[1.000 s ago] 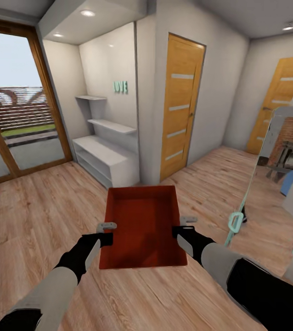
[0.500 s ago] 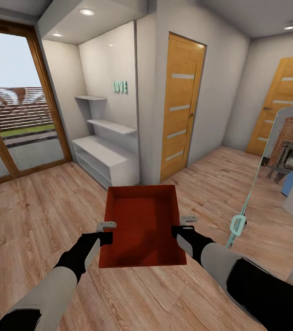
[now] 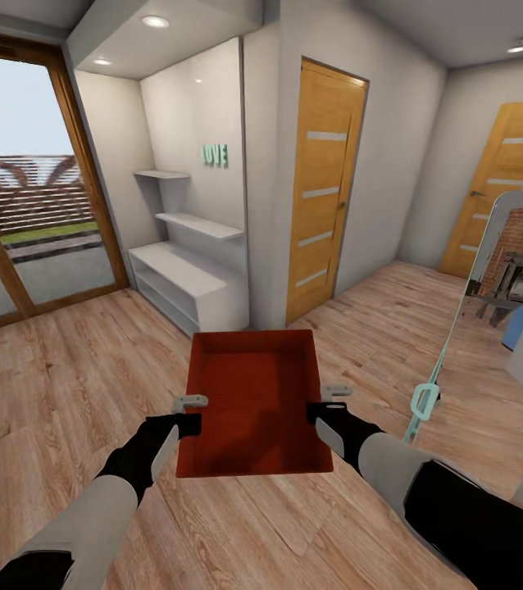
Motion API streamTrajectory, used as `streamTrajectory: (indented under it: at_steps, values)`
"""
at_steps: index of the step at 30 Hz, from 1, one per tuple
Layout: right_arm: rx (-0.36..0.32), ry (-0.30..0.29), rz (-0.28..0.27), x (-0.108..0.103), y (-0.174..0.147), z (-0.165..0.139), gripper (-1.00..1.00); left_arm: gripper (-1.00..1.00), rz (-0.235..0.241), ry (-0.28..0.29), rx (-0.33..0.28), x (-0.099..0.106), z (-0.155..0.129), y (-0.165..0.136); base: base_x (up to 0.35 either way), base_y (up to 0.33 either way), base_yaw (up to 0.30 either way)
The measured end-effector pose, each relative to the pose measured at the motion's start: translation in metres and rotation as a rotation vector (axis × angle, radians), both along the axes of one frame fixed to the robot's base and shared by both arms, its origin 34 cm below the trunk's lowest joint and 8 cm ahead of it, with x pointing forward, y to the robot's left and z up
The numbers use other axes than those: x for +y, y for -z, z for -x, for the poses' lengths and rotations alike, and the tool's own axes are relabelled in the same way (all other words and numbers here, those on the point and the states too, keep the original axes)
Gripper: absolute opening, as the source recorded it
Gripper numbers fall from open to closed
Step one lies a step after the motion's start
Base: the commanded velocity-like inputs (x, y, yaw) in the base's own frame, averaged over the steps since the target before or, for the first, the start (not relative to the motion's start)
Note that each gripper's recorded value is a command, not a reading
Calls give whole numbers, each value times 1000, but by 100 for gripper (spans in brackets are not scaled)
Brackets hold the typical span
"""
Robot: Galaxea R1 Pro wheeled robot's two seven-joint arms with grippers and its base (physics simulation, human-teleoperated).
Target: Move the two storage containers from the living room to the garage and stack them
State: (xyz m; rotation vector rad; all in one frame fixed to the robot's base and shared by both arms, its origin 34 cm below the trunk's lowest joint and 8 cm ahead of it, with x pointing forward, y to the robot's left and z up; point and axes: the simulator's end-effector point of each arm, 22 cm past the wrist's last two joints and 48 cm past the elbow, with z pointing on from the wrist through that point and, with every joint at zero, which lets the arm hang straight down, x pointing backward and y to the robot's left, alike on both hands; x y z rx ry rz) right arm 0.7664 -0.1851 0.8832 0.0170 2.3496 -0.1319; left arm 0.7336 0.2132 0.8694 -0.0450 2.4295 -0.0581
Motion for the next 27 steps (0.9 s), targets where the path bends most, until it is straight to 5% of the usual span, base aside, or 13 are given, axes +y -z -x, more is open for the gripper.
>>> streamTrajectory:
  at_steps: [15,27]
  values:
    - [-2,0,-1,0,0,0,-100,-100,0,-1,-1,0,0,-1,10,0,0]
    - [0,-1,0,-1,0,0,-100,-100,1,-2,0,-1,1,0,296,0,0]
